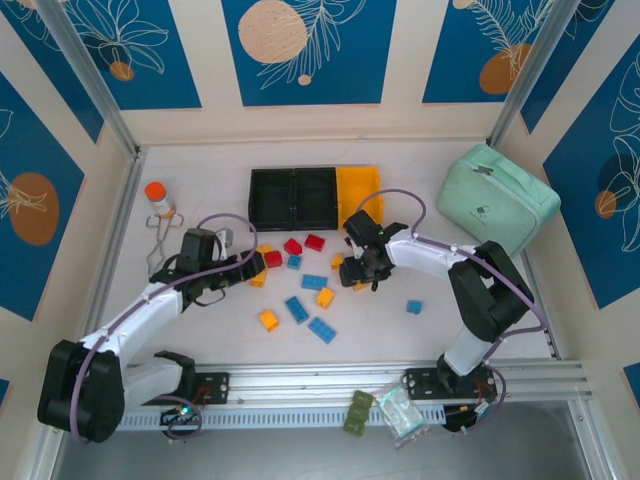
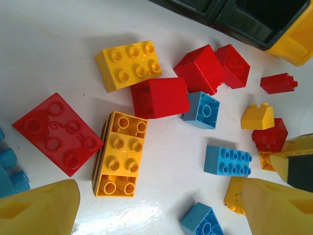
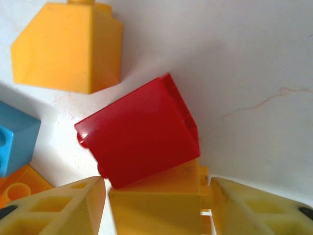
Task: Sort the legos into containers by color
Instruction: Pick up the lego from the center of the table, then place the lego in the container.
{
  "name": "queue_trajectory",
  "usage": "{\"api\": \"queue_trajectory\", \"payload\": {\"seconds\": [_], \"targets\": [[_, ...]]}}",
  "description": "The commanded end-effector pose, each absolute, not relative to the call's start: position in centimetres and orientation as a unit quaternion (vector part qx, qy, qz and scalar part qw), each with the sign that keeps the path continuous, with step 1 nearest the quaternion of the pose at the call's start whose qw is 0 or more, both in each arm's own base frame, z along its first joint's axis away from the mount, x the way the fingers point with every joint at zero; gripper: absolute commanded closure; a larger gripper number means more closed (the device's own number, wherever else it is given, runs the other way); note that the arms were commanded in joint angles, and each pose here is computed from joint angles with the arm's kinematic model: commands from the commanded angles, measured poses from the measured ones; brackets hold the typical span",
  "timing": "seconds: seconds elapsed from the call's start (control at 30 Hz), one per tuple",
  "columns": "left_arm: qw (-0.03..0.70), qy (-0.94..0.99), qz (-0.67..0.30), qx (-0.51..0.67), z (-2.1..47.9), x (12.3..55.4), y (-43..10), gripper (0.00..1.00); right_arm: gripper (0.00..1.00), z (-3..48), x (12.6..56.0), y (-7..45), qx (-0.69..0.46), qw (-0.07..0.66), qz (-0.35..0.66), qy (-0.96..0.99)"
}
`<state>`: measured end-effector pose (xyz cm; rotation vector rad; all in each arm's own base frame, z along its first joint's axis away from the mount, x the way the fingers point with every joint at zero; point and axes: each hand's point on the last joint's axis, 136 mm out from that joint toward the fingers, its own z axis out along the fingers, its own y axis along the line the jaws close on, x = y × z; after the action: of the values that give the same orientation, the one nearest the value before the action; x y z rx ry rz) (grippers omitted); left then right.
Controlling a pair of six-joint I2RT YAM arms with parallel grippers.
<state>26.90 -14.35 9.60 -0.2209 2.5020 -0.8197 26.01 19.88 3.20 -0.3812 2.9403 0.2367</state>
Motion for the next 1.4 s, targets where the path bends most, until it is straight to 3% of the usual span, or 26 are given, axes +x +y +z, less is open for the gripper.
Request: {"api": "queue_trajectory", "payload": {"seconds": [0.0, 0.17, 0.57, 1.03, 1.37], "targets": [[0.241, 0.916, -0.313, -0.075, 9.6, 26.8, -15.1, 0.15, 0.49, 3.6, 25.6, 19.8, -0.130, 0.073, 0.067, 0.987], [0.238, 0.916, -0.313, -0.073, 9.6, 26.9, -15.2, 0.15, 0.59, 3.7, 25.2, 19.7, -0.133, 0.067, 0.062, 0.987], [0.240, 0.913, -0.325, -0.059, 10.8, 27.2, -16.2, 0.15, 0.61, 9.7, 26.3, 19.4, -0.119, 0.119, 0.077, 0.983], [0.252, 0.907, -0.335, -0.031, 13.0, 26.9, -17.9, 0.16, 0.61, 17.0, 38.5, 19.3, -0.051, 0.211, 0.086, 0.972], [0.256, 0.908, -0.330, -0.034, 12.8, 25.7, -17.8, 0.15, 0.61, 14.6, 45.6, 17.9, 0.009, 0.210, 0.045, 0.977]]}}
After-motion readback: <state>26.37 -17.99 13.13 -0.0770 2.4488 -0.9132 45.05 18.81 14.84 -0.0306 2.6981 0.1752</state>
